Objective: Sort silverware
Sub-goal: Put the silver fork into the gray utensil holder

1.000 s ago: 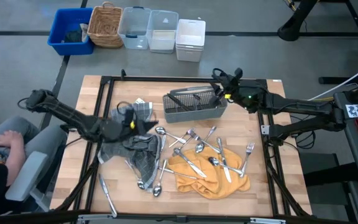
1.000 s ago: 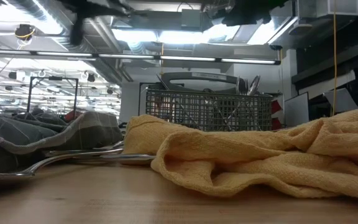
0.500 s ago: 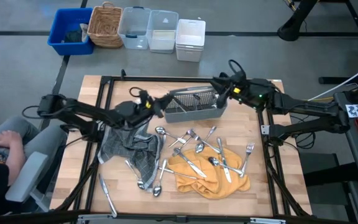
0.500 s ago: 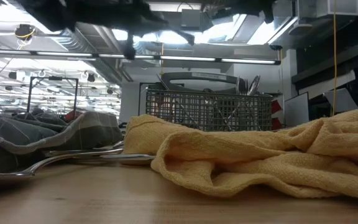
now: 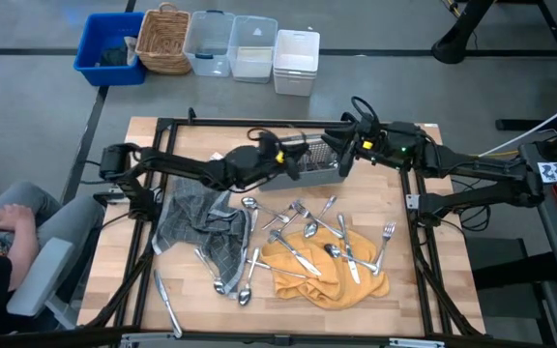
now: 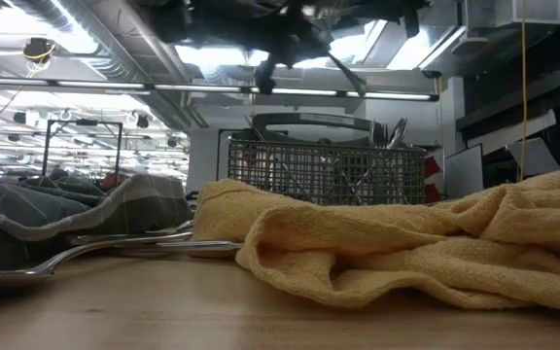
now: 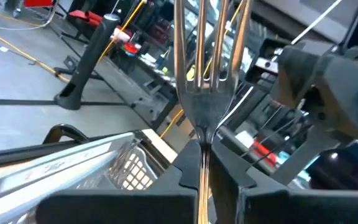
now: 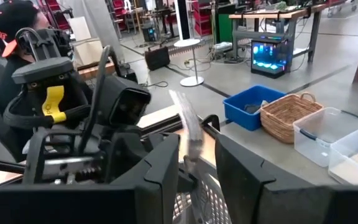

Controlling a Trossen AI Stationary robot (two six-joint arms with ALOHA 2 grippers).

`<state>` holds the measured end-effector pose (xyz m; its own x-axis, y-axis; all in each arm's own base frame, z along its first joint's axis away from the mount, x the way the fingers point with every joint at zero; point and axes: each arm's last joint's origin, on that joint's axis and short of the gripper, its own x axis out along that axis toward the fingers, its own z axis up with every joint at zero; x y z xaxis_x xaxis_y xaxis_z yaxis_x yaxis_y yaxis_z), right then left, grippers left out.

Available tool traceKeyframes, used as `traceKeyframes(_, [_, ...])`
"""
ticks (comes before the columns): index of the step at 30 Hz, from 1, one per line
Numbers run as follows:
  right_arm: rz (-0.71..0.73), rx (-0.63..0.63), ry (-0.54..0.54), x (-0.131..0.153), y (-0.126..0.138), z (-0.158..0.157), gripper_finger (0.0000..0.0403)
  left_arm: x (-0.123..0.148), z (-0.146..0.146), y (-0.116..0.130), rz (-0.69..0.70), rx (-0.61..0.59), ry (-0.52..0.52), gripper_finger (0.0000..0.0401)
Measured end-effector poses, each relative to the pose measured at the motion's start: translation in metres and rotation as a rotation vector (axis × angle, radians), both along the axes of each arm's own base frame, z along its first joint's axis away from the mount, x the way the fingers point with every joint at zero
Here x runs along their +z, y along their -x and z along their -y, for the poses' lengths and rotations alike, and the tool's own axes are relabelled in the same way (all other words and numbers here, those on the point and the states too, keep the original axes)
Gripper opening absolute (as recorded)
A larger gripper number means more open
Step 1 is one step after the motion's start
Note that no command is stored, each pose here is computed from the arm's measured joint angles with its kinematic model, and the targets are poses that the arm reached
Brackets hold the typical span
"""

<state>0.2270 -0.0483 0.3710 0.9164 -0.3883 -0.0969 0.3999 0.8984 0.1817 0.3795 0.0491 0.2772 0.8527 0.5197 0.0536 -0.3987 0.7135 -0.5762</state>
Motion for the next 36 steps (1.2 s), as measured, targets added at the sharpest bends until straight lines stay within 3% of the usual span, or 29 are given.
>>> traceKeyframes(8, [-0.005, 0.000, 0.000, -0.001, 0.000, 0.000, 0.0108, 0.017, -0.001, -0.025, -0.097, -0.001, -0.058, 0.0009])
traceKeyframes(27, [-0.154, -0.011, 0.104, -0.023, -0.025, 0.006, 0.0107, 0.022, 0.014, -0.028, -0.124, -0.043, -0.088, 0.0009])
traceKeyframes(36, [-0.158, -0.017, 0.111, -0.023, -0.024, 0.006, 0.0037, 0.013, 0.015, -0.028, -0.214, -0.049, -0.076, 0.0009])
